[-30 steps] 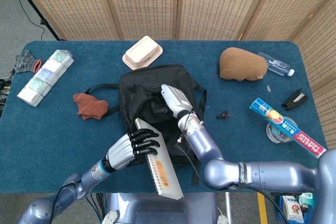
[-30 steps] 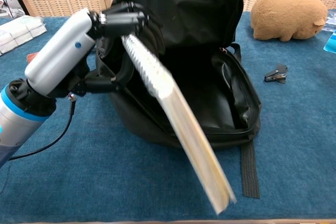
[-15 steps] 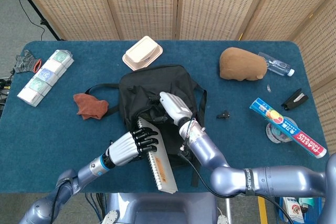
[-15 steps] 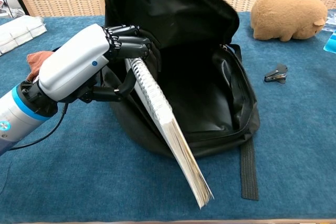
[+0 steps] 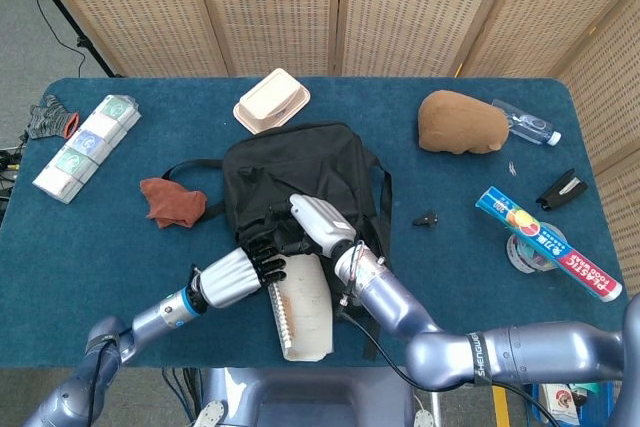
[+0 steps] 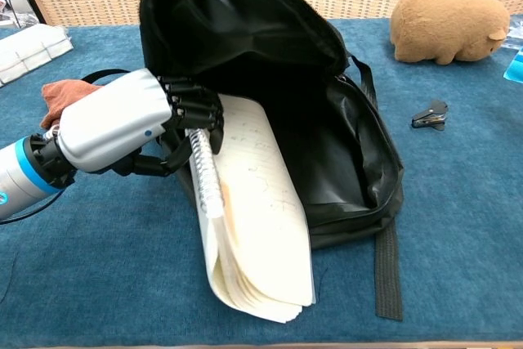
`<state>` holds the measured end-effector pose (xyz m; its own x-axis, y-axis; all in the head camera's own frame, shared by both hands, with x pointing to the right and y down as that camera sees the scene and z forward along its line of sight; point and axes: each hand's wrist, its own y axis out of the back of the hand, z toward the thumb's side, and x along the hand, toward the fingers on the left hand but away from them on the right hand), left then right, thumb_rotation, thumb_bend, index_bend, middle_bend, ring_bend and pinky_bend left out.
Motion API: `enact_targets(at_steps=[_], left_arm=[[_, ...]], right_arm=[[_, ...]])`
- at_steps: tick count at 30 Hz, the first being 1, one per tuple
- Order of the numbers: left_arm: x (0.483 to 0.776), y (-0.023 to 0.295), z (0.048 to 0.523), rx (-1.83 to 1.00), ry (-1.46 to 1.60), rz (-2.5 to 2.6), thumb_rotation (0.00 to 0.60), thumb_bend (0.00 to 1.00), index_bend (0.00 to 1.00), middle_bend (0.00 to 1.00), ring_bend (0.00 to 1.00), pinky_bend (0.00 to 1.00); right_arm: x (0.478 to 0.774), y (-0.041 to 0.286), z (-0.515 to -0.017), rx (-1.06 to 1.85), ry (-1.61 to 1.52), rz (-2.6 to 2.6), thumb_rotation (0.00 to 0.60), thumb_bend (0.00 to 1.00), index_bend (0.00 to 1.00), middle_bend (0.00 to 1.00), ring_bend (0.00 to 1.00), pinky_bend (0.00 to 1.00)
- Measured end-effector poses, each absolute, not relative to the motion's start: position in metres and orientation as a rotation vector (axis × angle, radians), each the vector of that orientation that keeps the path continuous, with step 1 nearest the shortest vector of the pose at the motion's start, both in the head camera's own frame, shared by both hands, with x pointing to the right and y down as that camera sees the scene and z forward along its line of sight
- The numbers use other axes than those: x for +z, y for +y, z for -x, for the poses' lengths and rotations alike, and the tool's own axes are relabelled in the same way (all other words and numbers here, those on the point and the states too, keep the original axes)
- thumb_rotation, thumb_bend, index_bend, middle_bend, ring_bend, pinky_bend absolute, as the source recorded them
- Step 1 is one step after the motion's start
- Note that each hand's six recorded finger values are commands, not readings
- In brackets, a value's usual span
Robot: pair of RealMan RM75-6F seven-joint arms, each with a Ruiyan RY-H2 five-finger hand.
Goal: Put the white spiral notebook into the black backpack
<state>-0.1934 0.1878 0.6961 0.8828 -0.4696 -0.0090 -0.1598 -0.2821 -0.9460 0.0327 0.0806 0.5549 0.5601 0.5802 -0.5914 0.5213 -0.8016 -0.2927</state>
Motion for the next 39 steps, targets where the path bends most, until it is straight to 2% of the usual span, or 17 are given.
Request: enact_targets(at_steps=[13, 24, 39], left_arm=[[0.714, 0.165, 0.205, -0.507, 0.493, 1.775, 0.6, 0.7, 0.91, 0.55, 0.34, 0.43], [0.731, 0.147, 0.222, -0.673, 0.394, 1.594, 0.6, 0.65, 0.96, 0.61, 0.41, 0.5], [0.728, 0.121, 0.221, -0.926, 0.646, 1.34, 0.6, 0.63, 0.98, 0.63, 0.43, 0.52]], right_arm=[[0.554, 0.083, -0.032, 1.079, -0.942, 2.721, 0.6, 0.64, 0.55, 0.5, 0.39, 0.6], [0.549, 0.085, -0.028, 1.071, -0.923, 2.737, 0.6, 0.64, 0.55, 0.5, 0.39, 0.6], [0.547, 0.09, -0.026, 1.067, -0.909, 2.768, 0.6, 0.65, 0.55, 0.5, 0.39, 0.6]])
